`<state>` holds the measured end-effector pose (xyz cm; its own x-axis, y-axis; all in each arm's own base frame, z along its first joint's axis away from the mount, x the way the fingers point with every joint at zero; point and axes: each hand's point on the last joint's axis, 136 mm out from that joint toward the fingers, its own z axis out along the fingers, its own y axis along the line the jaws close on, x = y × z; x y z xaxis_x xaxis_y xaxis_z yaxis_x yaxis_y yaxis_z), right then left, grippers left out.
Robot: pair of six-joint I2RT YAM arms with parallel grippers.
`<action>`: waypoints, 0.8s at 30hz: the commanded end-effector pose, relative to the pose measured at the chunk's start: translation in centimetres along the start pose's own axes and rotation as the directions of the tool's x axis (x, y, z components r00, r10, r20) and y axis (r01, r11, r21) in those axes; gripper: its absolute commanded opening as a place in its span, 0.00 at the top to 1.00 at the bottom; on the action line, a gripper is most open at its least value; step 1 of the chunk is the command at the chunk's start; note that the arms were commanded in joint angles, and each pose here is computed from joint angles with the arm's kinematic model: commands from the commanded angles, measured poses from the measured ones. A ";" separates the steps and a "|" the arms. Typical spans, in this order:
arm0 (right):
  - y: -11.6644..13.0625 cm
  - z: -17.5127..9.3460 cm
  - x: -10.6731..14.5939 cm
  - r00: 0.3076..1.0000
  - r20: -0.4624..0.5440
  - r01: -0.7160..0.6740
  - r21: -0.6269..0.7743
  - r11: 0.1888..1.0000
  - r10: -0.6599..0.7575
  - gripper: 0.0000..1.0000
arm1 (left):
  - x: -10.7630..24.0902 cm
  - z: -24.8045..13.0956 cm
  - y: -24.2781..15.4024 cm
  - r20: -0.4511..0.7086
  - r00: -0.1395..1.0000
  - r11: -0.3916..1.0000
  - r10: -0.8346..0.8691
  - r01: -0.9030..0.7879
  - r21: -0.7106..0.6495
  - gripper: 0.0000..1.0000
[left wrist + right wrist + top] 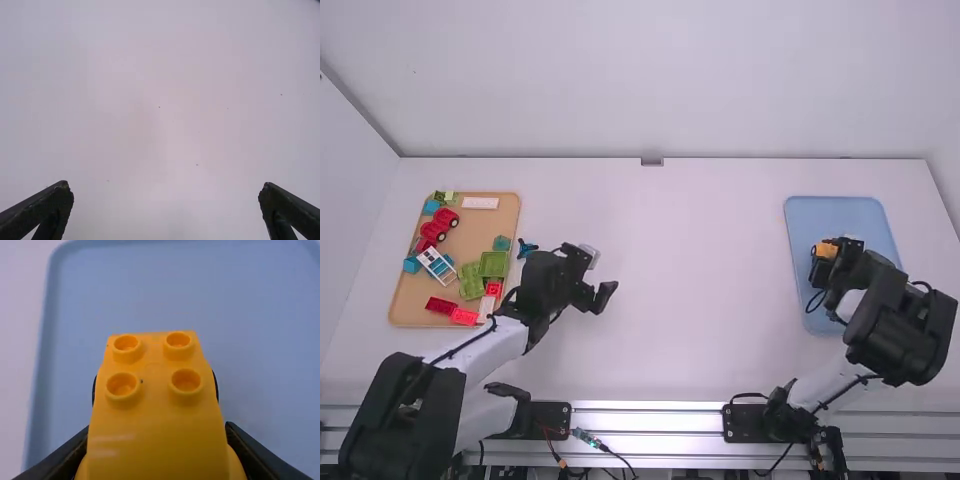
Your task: Assemble lego blocks to make yellow taxi
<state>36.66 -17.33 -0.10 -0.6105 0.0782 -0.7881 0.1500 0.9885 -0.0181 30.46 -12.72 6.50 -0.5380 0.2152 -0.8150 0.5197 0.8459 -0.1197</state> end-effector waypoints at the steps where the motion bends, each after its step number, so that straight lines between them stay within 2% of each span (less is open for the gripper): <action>1: -0.8 0.1 -0.3 1.000 0.008 -0.002 0.023 1.000 0.002 0.01 | -0.8 0.0 0.2 0.013 1.000 1.000 0.003 -0.002 -0.010 0.01; 6: -1.5 0.1 -0.2 0.998 -0.002 -0.060 0.075 0.995 0.060 0.01 | -0.9 0.1 0.0 0.016 1.000 1.000 0.007 -0.007 -0.008 0.01; 10: -1.2 -0.1 -0.7 0.997 0.016 -0.077 0.051 0.996 0.076 0.01 | -1.2 0.0 0.1 0.029 1.000 1.000 0.009 -0.008 -0.010 0.01; 16: -0.3 -1.7 -3.0 0.998 0.029 -0.062 0.072 0.995 0.060 0.01 | -2.4 0.0 0.1 0.076 0.997 1.000 0.019 -0.018 -0.014 0.01; 17: -0.1 -2.5 -3.9 0.998 0.034 -0.058 0.094 0.994 0.055 0.01 | -3.0 -0.1 0.7 0.101 0.995 0.999 -0.018 0.022 -0.040 0.01; 21: 2.3 -4.6 -6.5 0.998 0.067 -0.006 0.069 0.998 0.002 0.01 | -4.2 -0.5 3.2 0.171 0.976 0.973 -0.132 0.161 -0.165 0.01; 24: 5.1 -6.6 -9.1 0.991 0.126 0.043 0.027 0.999 -0.046 0.01 | -5.9 -0.9 3.2 0.234 0.967 0.977 -0.096 0.137 -0.165 0.01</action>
<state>37.10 -13.55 7.79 -0.5696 0.0604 -0.8197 0.1707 0.9842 -0.0461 33.70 -11.16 9.89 -0.4498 0.0605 -0.8911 0.3699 0.9207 -0.1243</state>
